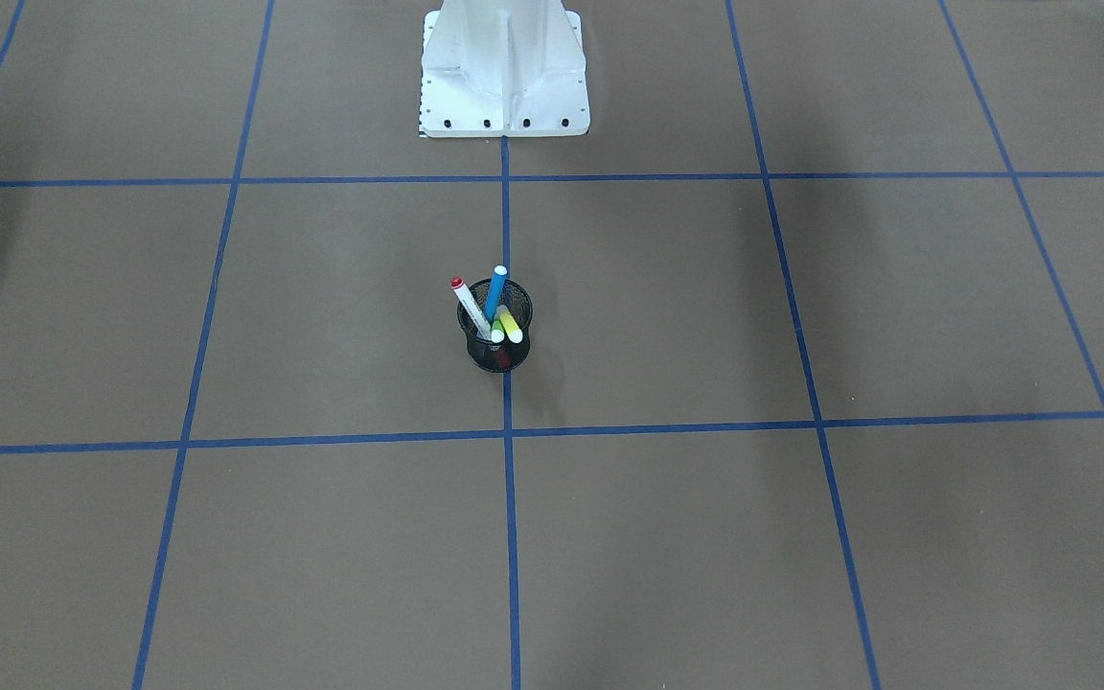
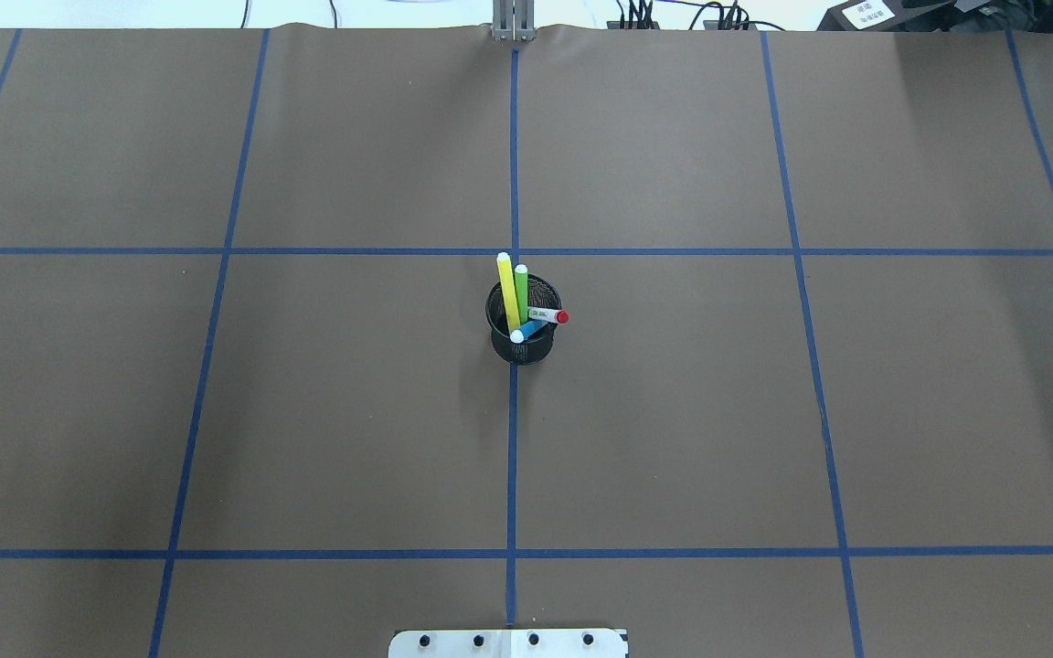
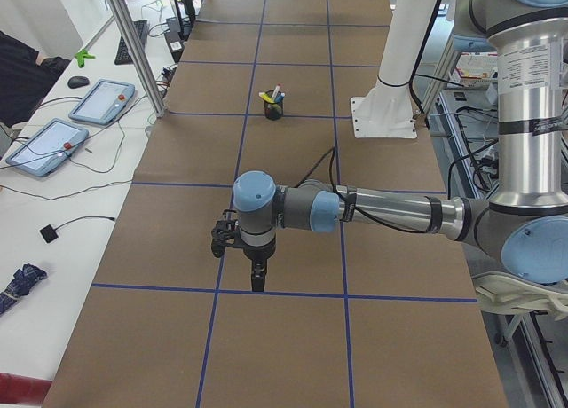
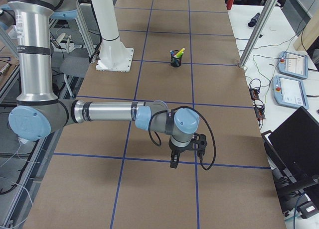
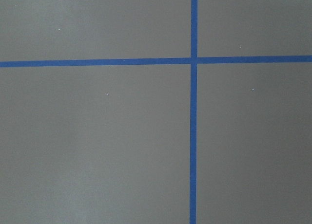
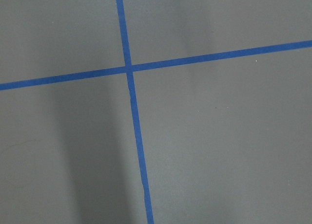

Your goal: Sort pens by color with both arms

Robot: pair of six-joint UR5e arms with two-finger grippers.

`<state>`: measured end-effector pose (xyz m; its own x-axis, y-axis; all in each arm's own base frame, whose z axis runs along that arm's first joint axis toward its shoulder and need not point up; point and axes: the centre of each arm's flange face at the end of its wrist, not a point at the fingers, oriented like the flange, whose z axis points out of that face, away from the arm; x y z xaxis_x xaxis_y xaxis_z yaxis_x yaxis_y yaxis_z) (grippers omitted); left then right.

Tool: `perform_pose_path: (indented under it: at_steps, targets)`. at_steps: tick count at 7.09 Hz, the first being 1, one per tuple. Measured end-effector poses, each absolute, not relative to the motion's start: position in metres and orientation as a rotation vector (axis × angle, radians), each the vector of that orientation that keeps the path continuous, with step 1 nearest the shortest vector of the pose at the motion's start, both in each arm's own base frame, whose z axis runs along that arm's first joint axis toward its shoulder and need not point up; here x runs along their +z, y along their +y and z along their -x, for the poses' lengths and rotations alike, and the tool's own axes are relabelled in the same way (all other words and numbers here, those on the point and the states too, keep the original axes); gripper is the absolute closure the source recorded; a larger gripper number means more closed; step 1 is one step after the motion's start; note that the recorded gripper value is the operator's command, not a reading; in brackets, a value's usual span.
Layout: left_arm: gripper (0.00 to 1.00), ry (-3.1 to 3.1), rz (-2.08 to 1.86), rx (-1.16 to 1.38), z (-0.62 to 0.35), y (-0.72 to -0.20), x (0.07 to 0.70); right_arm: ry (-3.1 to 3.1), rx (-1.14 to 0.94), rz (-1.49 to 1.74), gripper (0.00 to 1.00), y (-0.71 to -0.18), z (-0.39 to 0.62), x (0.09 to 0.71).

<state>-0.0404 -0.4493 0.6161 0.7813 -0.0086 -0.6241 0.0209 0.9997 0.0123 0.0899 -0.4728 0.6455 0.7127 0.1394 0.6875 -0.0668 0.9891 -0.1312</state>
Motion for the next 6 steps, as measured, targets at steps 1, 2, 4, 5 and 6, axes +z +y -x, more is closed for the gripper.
perform_pose_path:
  at_steps: [1,2,4,5,6]
  targets:
    - [0.0,0.674,-0.019,-0.016,0.0406,-0.4491,0.6165,-0.77,0.111,0.095,0.0,-0.4733,-0.0897,0.645]
    - [0.0,0.673,-0.019,-0.015,0.0407,-0.449,0.6166,-0.771,0.105,0.087,0.0,-0.4737,-0.0895,0.6445]
    - [0.0,0.674,-0.025,-0.013,0.0405,-0.4493,0.6144,-0.771,0.101,0.081,0.0,-0.4738,-0.0895,0.6444]
    - [0.0,0.675,-0.028,-0.012,0.0406,-0.4494,0.6128,-0.771,0.101,0.081,0.0,-0.4737,-0.0895,0.6444]
    - [0.0,0.675,-0.032,-0.011,0.0407,-0.4494,0.6112,-0.771,0.1,0.079,0.0,-0.4737,-0.0895,0.6439]
